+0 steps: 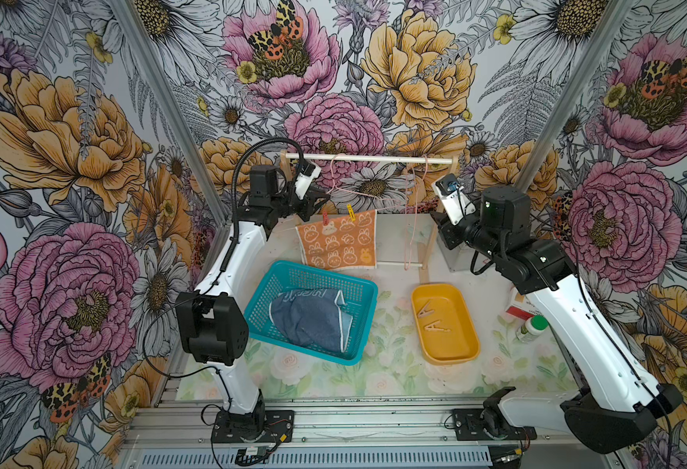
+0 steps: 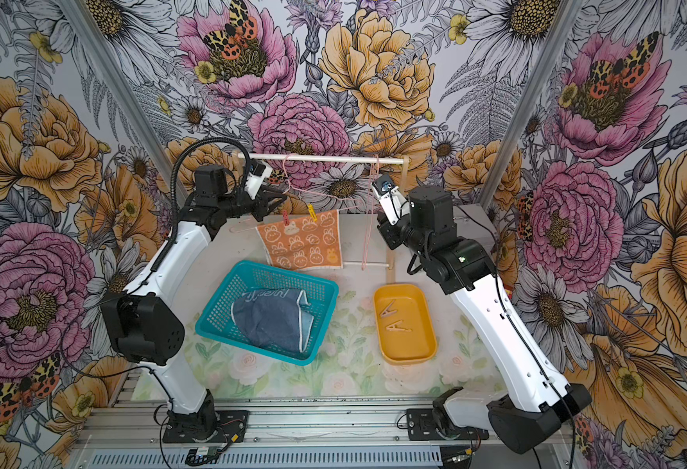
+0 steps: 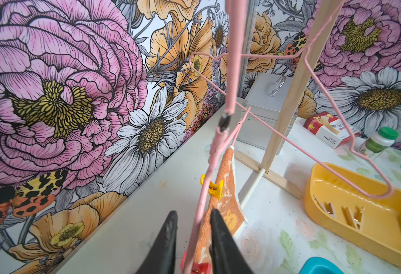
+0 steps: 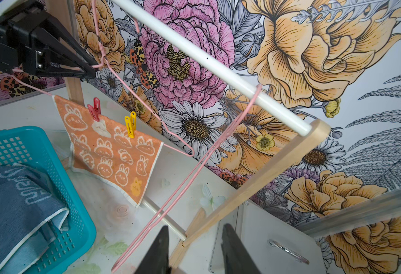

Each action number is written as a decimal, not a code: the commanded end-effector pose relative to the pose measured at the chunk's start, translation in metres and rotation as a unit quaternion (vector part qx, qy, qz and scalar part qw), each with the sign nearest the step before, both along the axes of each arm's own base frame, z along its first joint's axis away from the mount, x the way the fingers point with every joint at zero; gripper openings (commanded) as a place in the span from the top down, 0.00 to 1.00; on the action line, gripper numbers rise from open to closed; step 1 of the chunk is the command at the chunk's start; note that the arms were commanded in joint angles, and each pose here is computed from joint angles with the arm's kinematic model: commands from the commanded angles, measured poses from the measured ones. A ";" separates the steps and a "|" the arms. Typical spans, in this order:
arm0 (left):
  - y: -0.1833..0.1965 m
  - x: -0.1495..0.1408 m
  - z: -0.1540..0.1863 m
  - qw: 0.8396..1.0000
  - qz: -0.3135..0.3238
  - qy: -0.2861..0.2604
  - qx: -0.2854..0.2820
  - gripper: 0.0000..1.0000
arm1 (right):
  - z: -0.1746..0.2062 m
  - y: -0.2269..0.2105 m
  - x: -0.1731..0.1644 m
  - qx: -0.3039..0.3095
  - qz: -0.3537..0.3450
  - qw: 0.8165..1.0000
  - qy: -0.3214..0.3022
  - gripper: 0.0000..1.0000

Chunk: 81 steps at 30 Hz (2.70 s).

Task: Remove the clothespins securing towels to the hanger
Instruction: Pick up the hanger from the clothesline, then remove the clothespin from the hanger.

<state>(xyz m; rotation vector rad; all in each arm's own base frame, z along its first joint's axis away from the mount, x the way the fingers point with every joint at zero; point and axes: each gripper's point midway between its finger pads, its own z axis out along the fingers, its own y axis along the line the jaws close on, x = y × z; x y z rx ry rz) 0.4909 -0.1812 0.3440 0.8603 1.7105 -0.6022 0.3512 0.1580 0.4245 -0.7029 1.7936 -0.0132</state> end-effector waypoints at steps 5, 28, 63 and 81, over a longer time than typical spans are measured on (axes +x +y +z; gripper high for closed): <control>0.000 0.001 0.000 1.000 -0.005 0.007 -0.004 1.00 | 0.000 0.005 0.002 0.003 0.008 1.000 -0.003 0.62; 0.011 -0.072 0.121 0.997 -0.038 -0.027 -0.069 1.00 | 0.022 0.018 -0.021 0.023 0.070 0.997 -0.025 0.63; -0.002 -0.180 0.120 0.986 -0.118 0.047 -0.106 1.00 | -0.006 0.224 -0.070 0.036 0.466 0.883 0.041 0.62; -0.016 -0.193 0.118 0.981 -0.146 0.061 -0.112 1.00 | -0.024 0.254 -0.055 0.037 0.495 0.866 0.054 0.60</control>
